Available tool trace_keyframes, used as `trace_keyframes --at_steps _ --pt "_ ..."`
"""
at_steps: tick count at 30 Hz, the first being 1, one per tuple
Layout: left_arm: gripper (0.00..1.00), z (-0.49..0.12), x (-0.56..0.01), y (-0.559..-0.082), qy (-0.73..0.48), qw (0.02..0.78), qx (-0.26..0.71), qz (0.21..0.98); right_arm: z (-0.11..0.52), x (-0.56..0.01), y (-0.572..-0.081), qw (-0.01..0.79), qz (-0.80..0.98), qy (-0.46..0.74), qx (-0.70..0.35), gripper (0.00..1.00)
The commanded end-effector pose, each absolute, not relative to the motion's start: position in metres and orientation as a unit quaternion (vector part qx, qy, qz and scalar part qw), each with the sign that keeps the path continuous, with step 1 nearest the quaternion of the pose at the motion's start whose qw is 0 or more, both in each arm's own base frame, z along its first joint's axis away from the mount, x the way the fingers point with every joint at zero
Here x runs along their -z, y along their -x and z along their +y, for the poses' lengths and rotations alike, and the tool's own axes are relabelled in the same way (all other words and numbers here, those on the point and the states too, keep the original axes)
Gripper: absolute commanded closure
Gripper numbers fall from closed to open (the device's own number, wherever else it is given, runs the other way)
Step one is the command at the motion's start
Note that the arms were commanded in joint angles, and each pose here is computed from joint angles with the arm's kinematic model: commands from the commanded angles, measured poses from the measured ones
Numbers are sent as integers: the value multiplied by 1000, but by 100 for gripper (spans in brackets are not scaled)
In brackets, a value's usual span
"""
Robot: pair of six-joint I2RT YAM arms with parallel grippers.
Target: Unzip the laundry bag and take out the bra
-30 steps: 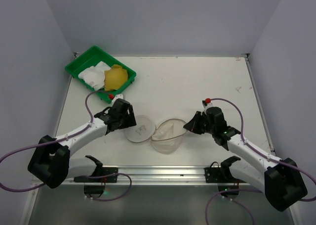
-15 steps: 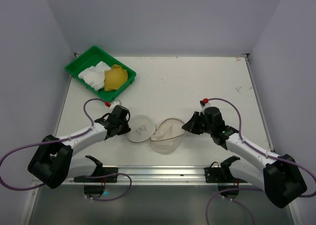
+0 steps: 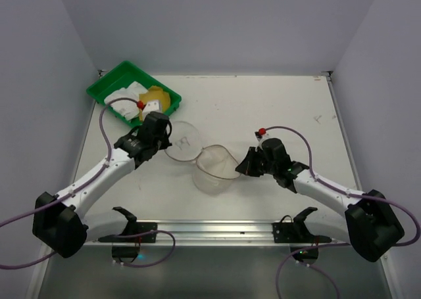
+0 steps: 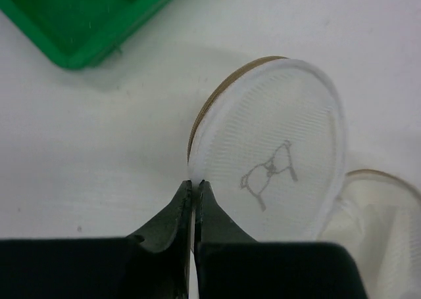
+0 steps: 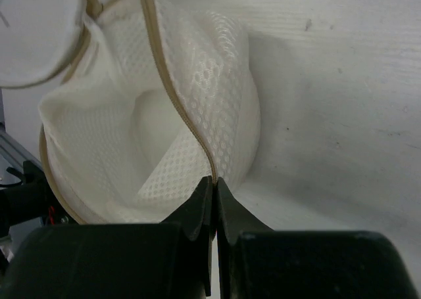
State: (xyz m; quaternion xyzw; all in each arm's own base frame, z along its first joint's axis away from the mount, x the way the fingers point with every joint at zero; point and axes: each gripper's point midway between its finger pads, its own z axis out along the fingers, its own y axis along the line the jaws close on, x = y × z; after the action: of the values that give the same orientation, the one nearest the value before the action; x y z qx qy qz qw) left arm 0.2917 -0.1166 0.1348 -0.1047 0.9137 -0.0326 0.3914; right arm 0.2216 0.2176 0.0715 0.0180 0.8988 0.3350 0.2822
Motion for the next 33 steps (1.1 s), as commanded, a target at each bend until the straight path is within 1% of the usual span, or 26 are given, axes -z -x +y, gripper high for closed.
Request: trace_keyframes --at_steps 1,3,6,10,12,15,22,28,33 --pt "100 -103 -199 -311 48 466 -5 884 240 -101 -242 322 881 11 -346 100" --pt "100 -112 -216 -318 20 486 6 874 250 -106 -247 320 882 13 -346 100" --pt "100 -129 -227 -320 -24 495 16 869 265 -107 -252 316 885 14 -341 100" --pt "100 -169 -216 -310 -106 493 -17 863 284 -106 -262 307 886 7 -348 100" --pt "100 -184 -209 -307 -128 485 -17 865 293 -108 -266 303 884 4 -357 100" --pt "100 -204 -201 -300 -144 478 -9 866 305 -101 -269 290 885 5 -364 100" --pt "100 -264 -196 -271 -198 476 49 856 315 -88 -271 274 888 11 -368 99" --pt "100 -298 -168 -236 -228 447 88 861 314 -79 -269 266 893 13 -364 97" --pt "100 -310 -124 -224 -249 409 72 875 315 -75 -271 263 894 13 -362 96"
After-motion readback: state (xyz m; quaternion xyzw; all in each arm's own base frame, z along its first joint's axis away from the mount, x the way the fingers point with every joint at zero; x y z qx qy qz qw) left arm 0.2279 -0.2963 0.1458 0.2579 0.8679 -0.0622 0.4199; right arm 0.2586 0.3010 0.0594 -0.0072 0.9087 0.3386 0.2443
